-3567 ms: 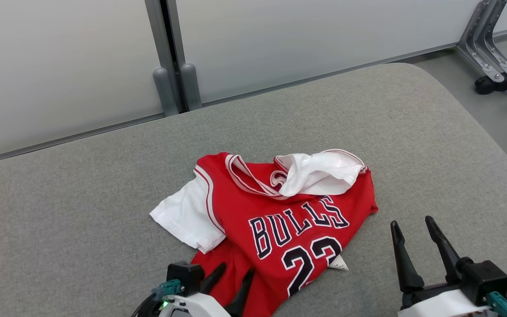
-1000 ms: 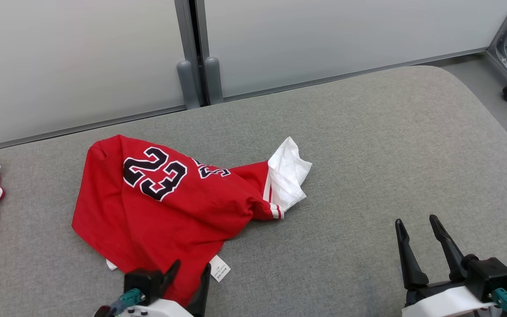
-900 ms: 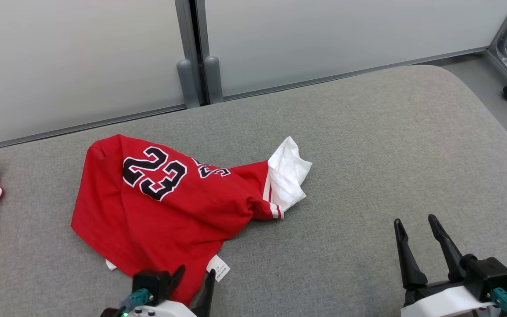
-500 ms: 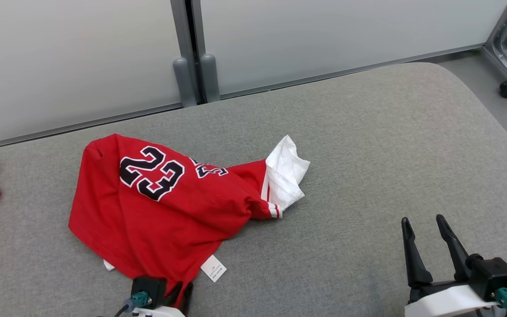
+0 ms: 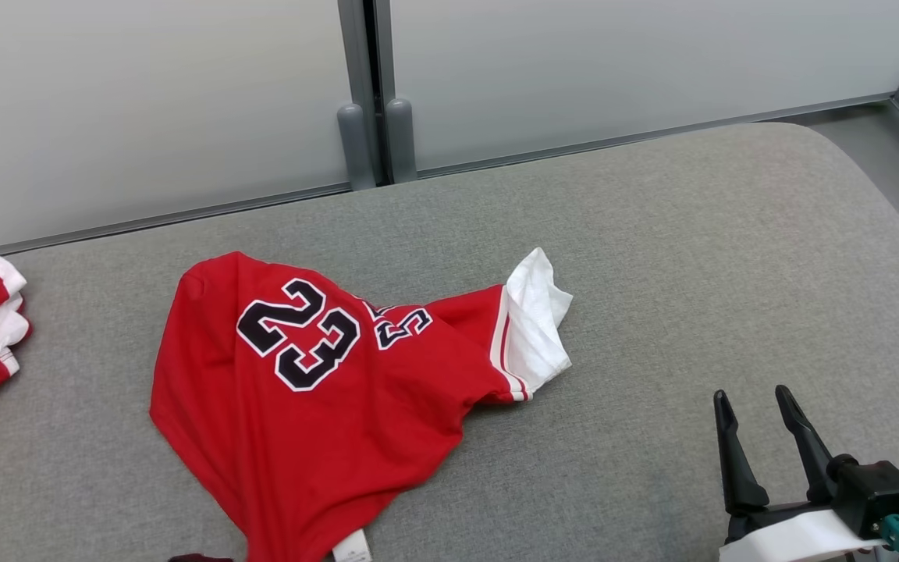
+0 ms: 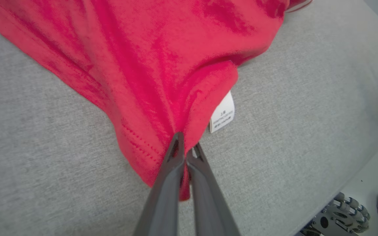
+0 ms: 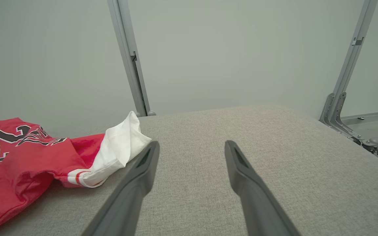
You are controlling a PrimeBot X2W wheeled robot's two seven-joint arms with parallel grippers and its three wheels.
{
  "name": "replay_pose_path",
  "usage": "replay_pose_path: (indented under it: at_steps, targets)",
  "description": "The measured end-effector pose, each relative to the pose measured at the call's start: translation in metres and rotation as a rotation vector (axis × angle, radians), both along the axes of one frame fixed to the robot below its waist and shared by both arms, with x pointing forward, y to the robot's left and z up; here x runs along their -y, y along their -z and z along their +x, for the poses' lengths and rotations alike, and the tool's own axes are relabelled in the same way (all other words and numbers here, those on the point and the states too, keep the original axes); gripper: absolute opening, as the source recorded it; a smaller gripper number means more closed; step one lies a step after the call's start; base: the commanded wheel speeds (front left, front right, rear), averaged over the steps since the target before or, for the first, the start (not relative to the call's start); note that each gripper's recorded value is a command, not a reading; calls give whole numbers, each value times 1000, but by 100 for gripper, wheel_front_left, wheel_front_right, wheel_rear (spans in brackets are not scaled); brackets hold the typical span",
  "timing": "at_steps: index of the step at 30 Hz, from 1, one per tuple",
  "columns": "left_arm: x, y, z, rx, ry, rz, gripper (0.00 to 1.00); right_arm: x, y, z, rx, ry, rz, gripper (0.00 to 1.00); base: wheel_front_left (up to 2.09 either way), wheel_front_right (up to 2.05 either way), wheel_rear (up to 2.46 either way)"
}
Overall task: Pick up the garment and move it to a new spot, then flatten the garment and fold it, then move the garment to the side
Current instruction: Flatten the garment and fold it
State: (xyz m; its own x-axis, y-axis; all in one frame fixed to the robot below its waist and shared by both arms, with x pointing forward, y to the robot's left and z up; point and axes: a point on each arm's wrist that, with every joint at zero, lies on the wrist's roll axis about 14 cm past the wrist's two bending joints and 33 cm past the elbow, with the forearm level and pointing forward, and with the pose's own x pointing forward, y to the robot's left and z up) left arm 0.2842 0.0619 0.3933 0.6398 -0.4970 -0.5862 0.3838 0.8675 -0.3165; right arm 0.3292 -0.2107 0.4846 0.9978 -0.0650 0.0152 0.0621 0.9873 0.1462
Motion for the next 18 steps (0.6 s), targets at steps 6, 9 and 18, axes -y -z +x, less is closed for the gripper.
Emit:
replay_pose_path:
  at_steps: [6,9,18]
  targets:
    - [-11,-7,-1,-19,-23,20,100,6,-3,-6,7,24,-3,100,0,0,0]
    - [-11,-30,12,53,-8,19,100,15,-3,-13,7,55,-6,100,0,0,0]
    - [90,-126,52,330,226,-169,100,34,-8,-29,20,131,4,100,0,0,0]
